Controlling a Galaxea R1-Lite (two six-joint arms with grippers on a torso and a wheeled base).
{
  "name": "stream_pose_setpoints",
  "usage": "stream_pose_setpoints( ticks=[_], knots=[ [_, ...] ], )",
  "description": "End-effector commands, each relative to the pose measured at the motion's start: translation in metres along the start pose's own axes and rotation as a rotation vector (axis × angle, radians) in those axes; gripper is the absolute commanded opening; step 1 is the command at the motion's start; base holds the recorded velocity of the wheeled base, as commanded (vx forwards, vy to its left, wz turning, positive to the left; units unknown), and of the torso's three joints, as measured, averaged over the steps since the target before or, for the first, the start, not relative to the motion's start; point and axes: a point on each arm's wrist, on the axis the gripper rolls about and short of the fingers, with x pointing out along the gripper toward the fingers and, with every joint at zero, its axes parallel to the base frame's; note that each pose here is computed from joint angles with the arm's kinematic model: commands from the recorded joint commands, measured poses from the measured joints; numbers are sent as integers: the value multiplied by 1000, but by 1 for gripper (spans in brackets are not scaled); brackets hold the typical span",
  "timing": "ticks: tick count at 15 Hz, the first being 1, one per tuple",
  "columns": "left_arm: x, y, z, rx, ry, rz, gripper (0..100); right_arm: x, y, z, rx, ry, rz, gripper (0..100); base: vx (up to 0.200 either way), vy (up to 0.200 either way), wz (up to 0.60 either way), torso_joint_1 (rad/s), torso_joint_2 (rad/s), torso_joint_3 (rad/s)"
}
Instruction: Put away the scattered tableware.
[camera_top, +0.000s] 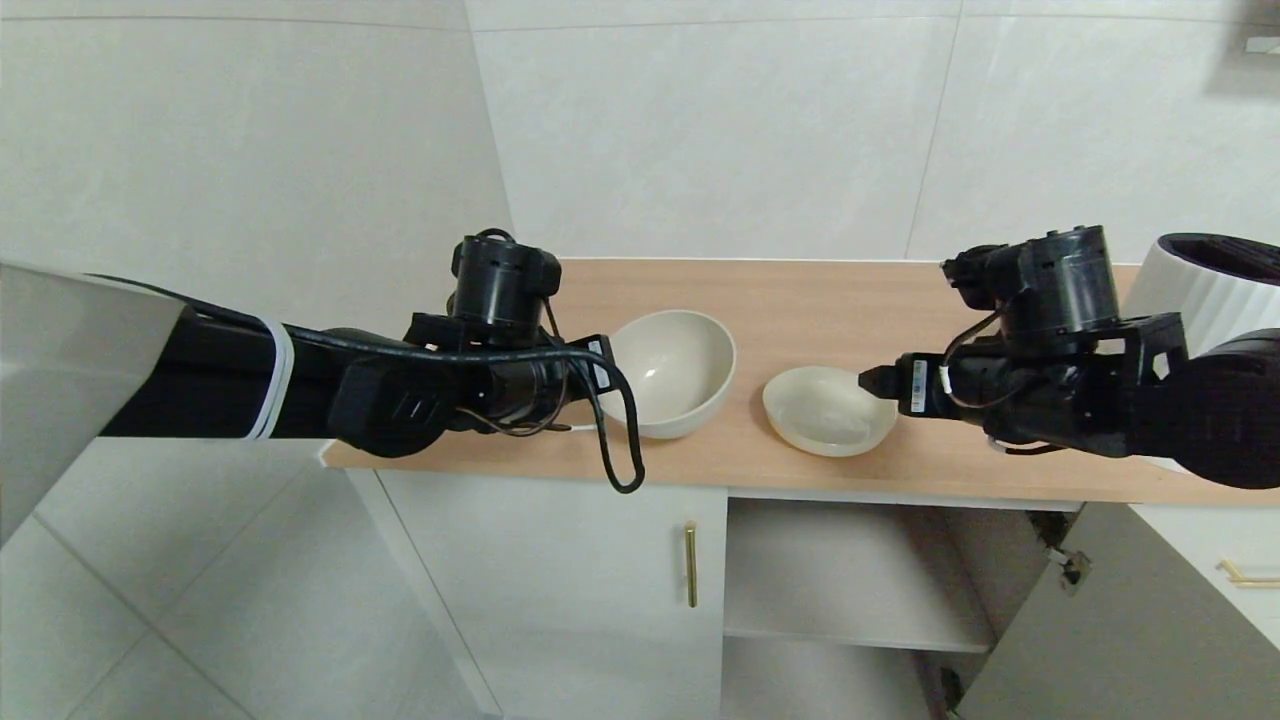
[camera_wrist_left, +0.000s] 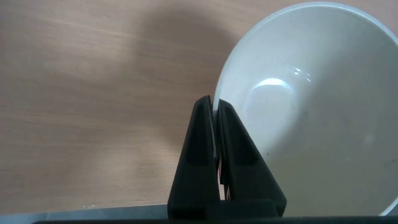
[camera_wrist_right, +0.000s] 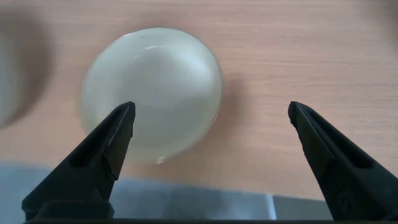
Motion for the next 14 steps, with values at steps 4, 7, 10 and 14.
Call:
stream_pose_setpoints(
  ticks=[4, 7, 10, 14],
  knots=[
    [-7, -2, 5, -5, -17, -9, 0, 27, 14, -14, -6, 44, -27, 100, 0, 0, 0, 0, 0, 0],
    [-7, -2, 5, -5, -17, -9, 0, 34, 15, -19, -4, 58, -36, 100, 0, 0, 0, 0, 0, 0],
    [-8, -2, 5, -5, -19, -8, 0, 48, 12, -22, 10, 68, -76, 100, 0, 0, 0, 0, 0, 0],
    [-7, -2, 5, -5, -18, -8, 0, 62, 9, -30, 5, 93, -97, 100, 0, 0, 0, 0, 0, 0]
  ],
)
